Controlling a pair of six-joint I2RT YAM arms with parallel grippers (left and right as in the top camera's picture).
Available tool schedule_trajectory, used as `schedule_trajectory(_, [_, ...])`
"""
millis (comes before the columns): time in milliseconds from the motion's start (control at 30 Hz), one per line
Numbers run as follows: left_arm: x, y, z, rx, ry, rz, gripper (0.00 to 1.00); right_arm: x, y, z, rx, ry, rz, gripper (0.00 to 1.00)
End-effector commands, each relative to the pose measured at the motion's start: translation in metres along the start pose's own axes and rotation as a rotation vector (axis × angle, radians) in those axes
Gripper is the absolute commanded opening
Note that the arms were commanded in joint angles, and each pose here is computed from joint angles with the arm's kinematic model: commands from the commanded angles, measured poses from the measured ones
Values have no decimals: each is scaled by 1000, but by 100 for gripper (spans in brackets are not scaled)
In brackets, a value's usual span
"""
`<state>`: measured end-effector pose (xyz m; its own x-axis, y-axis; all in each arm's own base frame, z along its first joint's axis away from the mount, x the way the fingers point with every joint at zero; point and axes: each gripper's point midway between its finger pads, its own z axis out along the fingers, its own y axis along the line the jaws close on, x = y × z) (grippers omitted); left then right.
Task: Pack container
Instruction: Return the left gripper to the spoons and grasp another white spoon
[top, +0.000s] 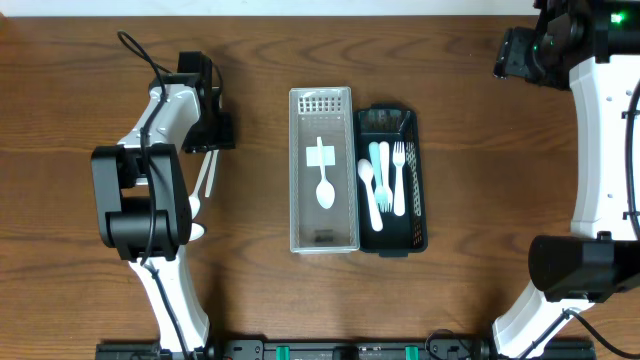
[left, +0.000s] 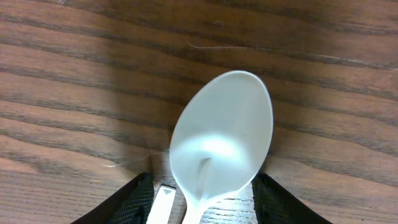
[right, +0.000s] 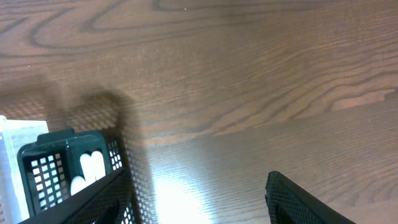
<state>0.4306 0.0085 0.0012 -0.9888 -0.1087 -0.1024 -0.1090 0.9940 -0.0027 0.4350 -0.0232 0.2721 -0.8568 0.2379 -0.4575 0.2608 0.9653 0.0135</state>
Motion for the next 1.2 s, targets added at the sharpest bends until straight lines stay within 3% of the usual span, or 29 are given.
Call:
schedule_trajectory(0, [0, 6, -9, -15, -15, -1, 54, 2, -5, 4, 13, 12, 6, 72])
schedule_trajectory(167, [1, 6, -8, -14, -14, 1, 53, 1, -5, 4, 13, 11, 7, 72])
schedule_trajectory(267, [2, 6, -6, -15, -7, 22, 41, 1, -5, 4, 13, 11, 7, 72])
schedule_trajectory(433, [5, 6, 2, -17, 13, 26, 41, 2, -5, 4, 13, 12, 6, 72])
schedule_trajectory(567, [5, 6, 3, -17, 15, 26, 24, 2, -5, 4, 13, 12, 7, 72])
schedule_trajectory(900, [5, 6, 3, -17, 16, 26, 19, 2, -5, 4, 13, 12, 7, 72])
schedule_trajectory(1000, [5, 6, 3, -17, 16, 25, 9, 2, -5, 4, 13, 12, 7, 72])
schedule_trajectory(1167, [6, 6, 3, -17, 21, 26, 6, 2, -5, 4, 13, 13, 7, 72])
